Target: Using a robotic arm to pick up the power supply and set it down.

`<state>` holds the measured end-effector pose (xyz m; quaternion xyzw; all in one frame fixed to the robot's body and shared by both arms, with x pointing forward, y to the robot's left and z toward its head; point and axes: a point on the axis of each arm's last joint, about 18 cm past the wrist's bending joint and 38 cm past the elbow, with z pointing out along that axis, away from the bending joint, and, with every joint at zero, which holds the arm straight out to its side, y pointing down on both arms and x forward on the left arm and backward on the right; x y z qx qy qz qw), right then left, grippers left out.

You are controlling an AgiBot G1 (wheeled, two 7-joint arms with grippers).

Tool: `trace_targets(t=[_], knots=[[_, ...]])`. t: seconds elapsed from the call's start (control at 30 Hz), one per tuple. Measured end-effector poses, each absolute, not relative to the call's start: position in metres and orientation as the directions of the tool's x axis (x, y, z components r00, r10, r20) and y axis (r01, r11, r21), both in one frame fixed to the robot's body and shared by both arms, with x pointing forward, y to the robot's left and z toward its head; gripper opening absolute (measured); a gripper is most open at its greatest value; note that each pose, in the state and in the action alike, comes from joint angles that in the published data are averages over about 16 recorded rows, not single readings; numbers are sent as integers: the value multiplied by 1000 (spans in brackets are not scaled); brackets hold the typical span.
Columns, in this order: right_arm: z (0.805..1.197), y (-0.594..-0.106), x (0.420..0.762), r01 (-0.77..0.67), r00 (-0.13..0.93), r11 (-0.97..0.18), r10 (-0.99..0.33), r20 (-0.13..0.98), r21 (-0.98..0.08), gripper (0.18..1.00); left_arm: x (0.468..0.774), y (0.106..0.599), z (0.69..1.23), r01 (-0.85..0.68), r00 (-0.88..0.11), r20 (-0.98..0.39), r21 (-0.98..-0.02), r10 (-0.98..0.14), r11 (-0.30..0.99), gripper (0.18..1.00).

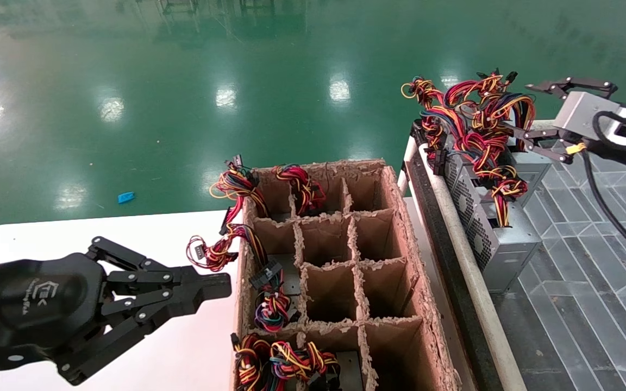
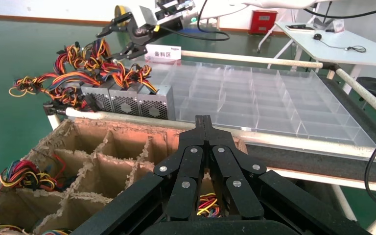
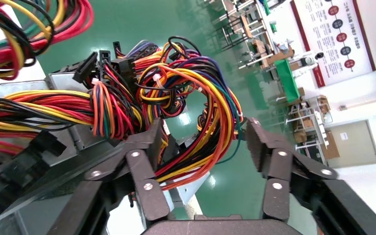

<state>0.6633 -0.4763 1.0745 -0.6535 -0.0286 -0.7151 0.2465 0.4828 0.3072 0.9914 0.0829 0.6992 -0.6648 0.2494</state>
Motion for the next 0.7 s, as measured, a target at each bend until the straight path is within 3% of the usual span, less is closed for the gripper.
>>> trace_targets(t=[0.33,0.7], knots=[[1088,-476,638,464,-14,-842,-318,948,-276,780,483,307,991,448,-862,-459,-888,-216,102,191],[1100,-468,599,577,40,-737,-406,913,-353,941,483,307,991,448,-862,-459,-888,-216,102,191]])
